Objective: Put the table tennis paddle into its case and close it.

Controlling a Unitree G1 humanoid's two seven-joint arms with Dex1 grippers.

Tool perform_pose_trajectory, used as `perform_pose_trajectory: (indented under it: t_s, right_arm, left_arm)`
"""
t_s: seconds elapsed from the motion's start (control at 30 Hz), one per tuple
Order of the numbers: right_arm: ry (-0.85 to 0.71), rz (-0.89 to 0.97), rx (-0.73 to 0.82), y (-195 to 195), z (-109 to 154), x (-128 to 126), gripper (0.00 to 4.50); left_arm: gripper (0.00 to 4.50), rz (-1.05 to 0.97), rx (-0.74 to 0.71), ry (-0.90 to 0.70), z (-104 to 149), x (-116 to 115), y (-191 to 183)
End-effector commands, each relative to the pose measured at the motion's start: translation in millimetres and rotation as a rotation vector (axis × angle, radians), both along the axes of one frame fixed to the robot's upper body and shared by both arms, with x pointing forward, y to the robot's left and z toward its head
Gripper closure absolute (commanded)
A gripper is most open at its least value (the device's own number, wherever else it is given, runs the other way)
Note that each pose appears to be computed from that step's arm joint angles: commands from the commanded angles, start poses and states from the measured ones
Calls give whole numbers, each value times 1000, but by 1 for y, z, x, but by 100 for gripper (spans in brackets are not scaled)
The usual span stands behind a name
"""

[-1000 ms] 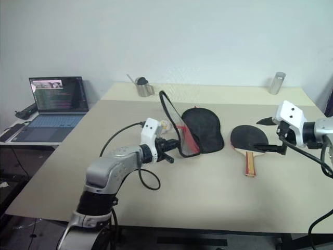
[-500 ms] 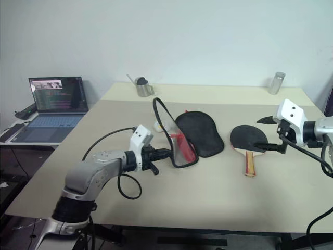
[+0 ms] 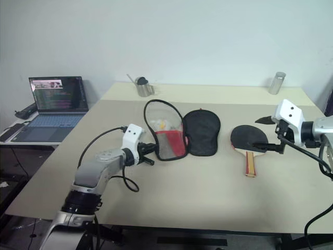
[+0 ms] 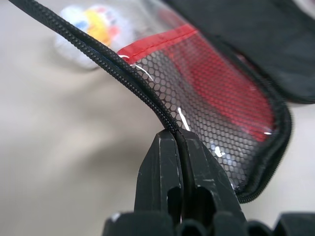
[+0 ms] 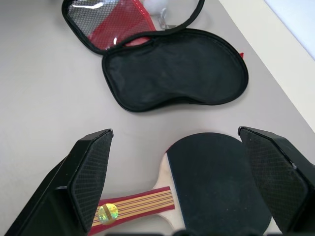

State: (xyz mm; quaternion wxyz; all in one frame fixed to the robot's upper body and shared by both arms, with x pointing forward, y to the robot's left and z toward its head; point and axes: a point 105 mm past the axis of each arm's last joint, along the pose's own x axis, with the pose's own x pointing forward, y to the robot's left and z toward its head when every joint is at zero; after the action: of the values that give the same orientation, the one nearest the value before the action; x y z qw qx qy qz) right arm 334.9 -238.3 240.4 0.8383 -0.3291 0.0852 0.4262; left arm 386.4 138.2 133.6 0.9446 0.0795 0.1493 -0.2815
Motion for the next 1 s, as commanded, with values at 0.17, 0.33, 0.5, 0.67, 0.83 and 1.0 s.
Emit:
perform_pose_trajectory:
  t_s: [0.17, 0.33, 0.5, 0.67, 0.83, 1.0]
  right_arm:
    - [-50, 17, -12, 3, 13, 1, 0]
    - [-52, 17, -13, 4, 13, 2, 0]
    - [-57, 8, -14, 1, 14, 1, 0]
    - [-61, 0, -13, -1, 15, 0, 0]
    - [-61, -10, -16, -4, 15, 0, 0]
    - [-59, -15, -16, -5, 14, -1, 0]
  left_arm:
    - [446, -164, 25, -57, 8, -7, -30]
    - [446, -277, 23, -62, 6, -9, -59]
    - [446, -364, 25, -47, 6, -17, -67]
    - [446, -408, 41, -20, 5, -28, -52]
    - [446, -465, 59, 26, 6, -46, -26]
    - [446, -478, 121, 46, 6, -43, -3]
